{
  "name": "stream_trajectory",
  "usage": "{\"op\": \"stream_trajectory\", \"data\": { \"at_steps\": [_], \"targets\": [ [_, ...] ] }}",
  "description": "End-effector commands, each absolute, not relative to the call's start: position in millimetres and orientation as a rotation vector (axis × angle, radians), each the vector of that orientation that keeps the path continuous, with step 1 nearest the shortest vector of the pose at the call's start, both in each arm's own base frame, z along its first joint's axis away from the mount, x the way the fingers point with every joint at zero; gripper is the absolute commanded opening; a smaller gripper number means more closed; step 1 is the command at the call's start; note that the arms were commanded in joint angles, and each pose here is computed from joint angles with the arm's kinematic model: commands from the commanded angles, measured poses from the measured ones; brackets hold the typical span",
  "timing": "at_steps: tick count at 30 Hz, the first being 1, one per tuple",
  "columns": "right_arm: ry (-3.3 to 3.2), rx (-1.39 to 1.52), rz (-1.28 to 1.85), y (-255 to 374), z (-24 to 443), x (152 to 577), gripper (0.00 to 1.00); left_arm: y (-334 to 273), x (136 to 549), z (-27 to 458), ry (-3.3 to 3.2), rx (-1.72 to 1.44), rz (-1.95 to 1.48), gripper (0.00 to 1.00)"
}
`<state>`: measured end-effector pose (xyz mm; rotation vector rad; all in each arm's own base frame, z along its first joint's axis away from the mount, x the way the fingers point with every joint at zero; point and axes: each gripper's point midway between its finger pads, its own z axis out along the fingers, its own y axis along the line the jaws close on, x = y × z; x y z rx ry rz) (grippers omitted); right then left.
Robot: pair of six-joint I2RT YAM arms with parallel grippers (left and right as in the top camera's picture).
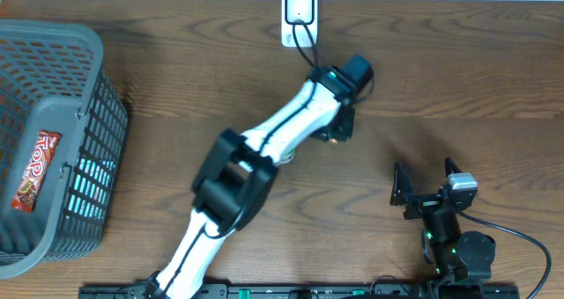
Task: Scan the item barcode
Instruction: 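Carry the Kleenex pack out and place it right of the jar, then reach into the basket and grasp the mint-green wet-wipe pack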
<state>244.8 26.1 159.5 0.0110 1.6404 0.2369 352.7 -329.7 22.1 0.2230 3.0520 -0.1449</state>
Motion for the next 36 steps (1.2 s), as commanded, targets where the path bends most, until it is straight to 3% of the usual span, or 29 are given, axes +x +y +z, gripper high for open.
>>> {"op": "stream_trajectory", "data": {
  "at_steps": [1, 4, 5, 7, 9, 16, 20, 23, 25, 28, 32, 36],
  "targets": [
    [1.64, 0.02, 0.244, 26, 159, 245, 0.99, -341, 337, -3, 3.088, 0.043, -0.08, 0.4],
    [1.64, 0.02, 0.244, 26, 159, 245, 0.99, -351, 331, -11, 3.08, 0.046, -0.085, 0.43],
    [1.64, 0.02, 0.244, 26, 159, 245, 0.99, -353, 332, -9, 3.066, 0.051, -0.084, 0.52],
    [1.64, 0.02, 0.244, 26, 159, 245, 0.99, -351, 339, 7, 3.027, 0.058, -0.081, 0.79],
    [1.64, 0.02, 0.244, 26, 159, 245, 0.99, -343, 355, 45, 2.945, 0.092, -0.067, 0.91],
    [1.64, 0.02, 0.244, 26, 159, 245, 0.99, -260, 405, 291, 2.48, 0.183, -0.251, 0.93],
    [1.64, 0.02, 0.244, 26, 159, 245, 0.99, -180, 389, 422, 2.183, 0.127, -0.397, 0.93],
    [1.64, 0.02, 0.244, 26, 159, 245, 0.99, -84, 370, 472, 2.046, -0.051, -0.276, 0.93],
    [1.64, 0.02, 0.244, 26, 159, 245, 0.99, 0, 354, 475, 2.031, -0.294, -0.069, 0.93],
    [1.64, 0.02, 0.244, 26, 159, 245, 0.99, 100, 320, 441, 2.099, -0.684, 0.085, 0.93],
    [1.64, 0.02, 0.244, 26, 159, 245, 0.99, 167, 294, 366, 2.213, -1.142, 0.081, 0.93],
    [1.64, 0.02, 0.244, 26, 159, 245, 0.99, 190, 281, 284, 2.33, -1.452, 0.076, 0.93]
  ]
}}
